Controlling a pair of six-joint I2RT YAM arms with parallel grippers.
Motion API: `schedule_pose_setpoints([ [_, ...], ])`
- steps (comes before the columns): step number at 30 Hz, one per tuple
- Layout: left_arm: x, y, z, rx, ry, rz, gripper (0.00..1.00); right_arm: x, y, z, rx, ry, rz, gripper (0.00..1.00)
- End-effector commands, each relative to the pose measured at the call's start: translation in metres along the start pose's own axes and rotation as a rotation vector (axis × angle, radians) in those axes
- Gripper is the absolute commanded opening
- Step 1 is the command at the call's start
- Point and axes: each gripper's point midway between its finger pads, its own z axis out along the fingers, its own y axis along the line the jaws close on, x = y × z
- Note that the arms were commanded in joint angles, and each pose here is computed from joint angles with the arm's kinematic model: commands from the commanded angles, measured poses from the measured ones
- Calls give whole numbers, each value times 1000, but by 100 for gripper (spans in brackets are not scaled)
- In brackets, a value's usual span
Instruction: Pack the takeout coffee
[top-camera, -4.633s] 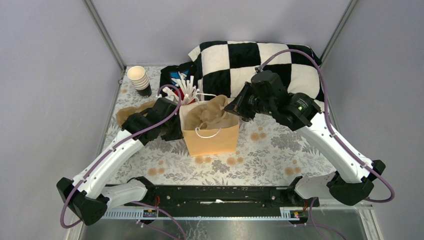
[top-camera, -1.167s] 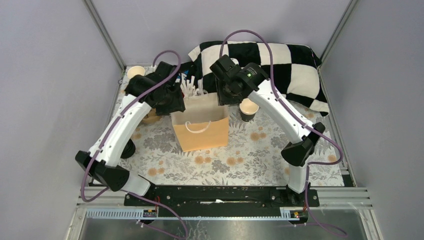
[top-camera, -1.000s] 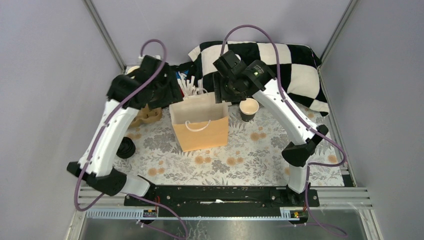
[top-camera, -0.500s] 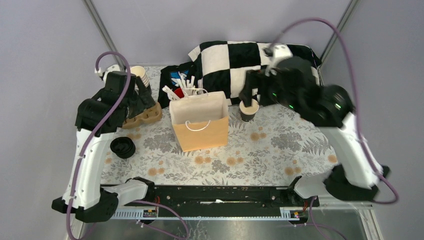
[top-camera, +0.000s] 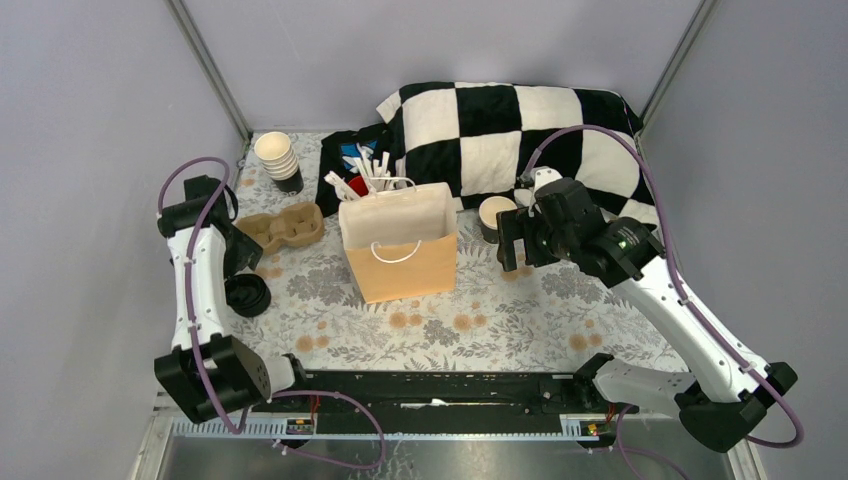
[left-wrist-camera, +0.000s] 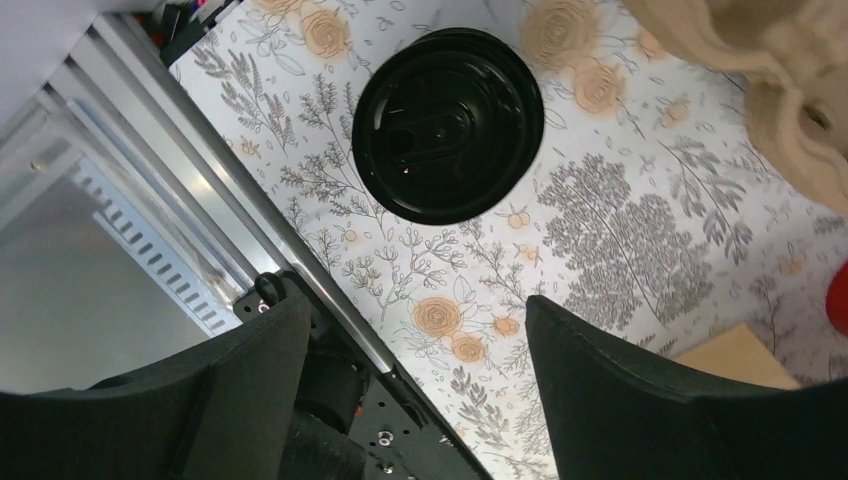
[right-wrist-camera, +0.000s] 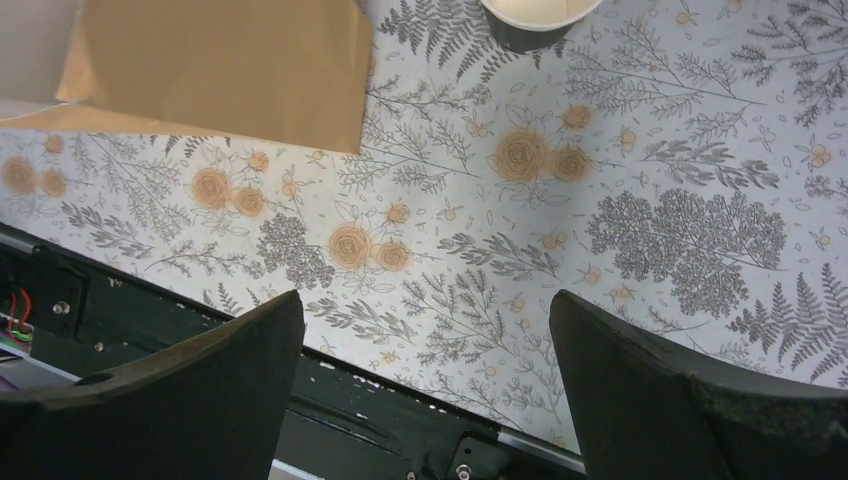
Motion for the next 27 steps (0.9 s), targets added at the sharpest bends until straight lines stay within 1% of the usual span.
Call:
schedule_pose_setpoints([
  [1,-6,11,18,-83,21,-69,85,-16,14,-12,-81,-107,-29,99],
  [3,-8,11,21,-71,29,-118,87,-11,14,-9,-74,-96,-45,99],
  [6,-3,20,32,-114,79,-176,87,-7,16,-4,-80,-86,-49,100],
  [8,-4,27,40,-129,89,-215,86,-7,16,-4,-77,-86,-50,100],
  [11,-4,34,55,-114,125,-299,81,-6,16,-3,-78,-84,-53,100],
  [13,1,32,62,-105,163,-325,79,-6,17,-3,-83,-84,-53,100],
  [14,2,32,65,-103,171,-334,78,-7,17,-3,-81,-85,-53,100],
  [17,1,30,71,-87,172,-355,70,-8,17,-3,-83,-87,-52,100],
  [19,6,27,77,-75,198,-366,66,-10,18,-3,-86,-90,-51,100],
  [24,13,29,86,-80,207,-369,66,-10,18,-3,-84,-90,-56,100],
  [27,14,28,88,-73,209,-370,61,-10,18,-3,-86,-91,-58,100],
])
